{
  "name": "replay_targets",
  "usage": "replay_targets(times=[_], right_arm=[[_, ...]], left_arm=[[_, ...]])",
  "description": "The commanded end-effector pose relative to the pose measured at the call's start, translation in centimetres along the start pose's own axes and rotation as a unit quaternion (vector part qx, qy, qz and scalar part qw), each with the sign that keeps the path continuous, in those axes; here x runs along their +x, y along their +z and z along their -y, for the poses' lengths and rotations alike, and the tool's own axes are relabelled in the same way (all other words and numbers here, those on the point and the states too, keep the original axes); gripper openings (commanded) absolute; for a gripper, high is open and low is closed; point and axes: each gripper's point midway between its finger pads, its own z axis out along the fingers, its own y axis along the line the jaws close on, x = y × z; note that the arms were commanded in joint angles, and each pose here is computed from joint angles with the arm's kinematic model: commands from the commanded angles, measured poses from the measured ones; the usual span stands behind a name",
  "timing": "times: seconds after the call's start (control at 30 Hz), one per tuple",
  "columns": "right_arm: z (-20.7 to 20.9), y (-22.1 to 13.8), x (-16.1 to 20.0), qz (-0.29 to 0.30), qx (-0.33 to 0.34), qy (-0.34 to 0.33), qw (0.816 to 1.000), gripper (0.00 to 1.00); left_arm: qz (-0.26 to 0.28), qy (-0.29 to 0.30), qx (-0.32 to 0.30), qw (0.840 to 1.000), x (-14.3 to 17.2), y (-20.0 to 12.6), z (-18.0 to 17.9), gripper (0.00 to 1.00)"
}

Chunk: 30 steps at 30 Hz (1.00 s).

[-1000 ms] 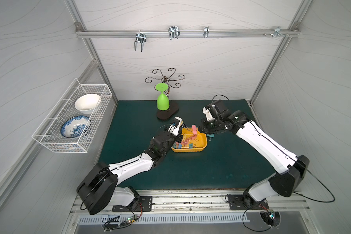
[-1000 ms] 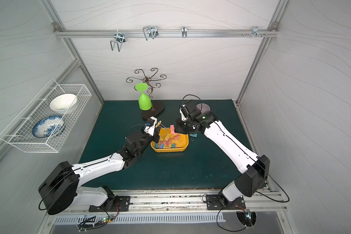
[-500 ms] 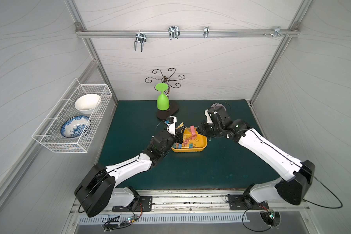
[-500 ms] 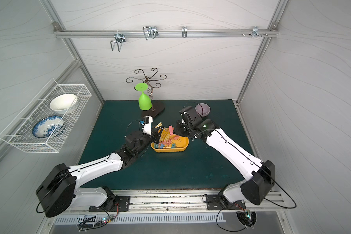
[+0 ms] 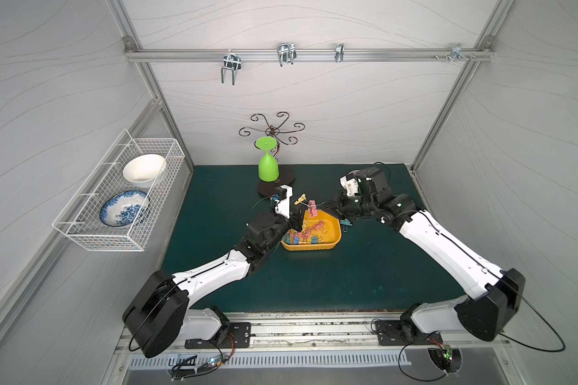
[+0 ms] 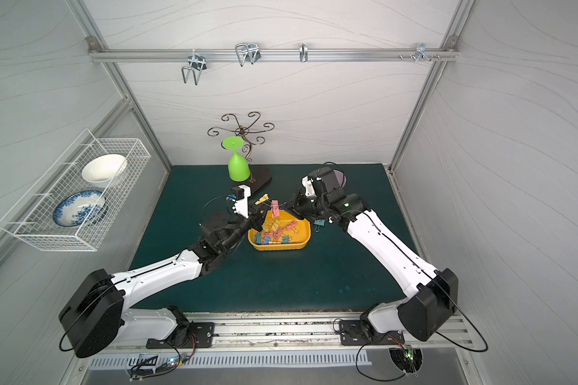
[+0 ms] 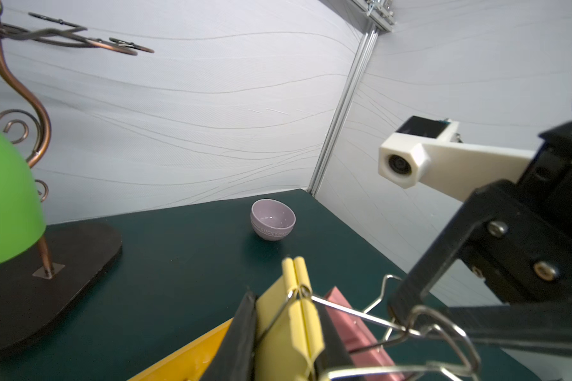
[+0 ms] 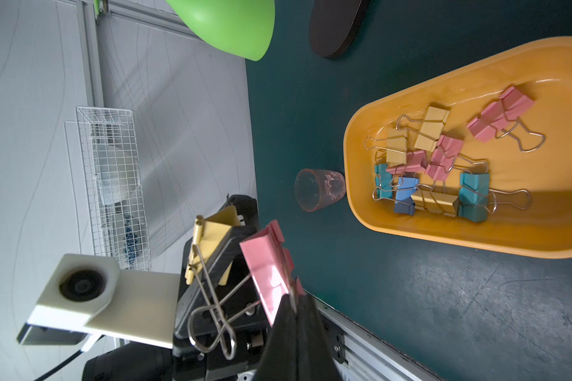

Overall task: Take out the binder clips from the storage box
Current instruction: Adjust the binder clip, then place the binder clip at the center of the board.

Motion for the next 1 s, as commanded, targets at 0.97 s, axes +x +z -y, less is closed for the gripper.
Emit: replay_targets(times=[0.97], right_arm=[[26.1, -3.3, -11.8, 0.035, 0.33, -0.018, 0.943, 0.0]], left_arm=[[-0.085, -0.071, 0.048, 0.993, 2.4, -3.1, 0.5, 0.0]])
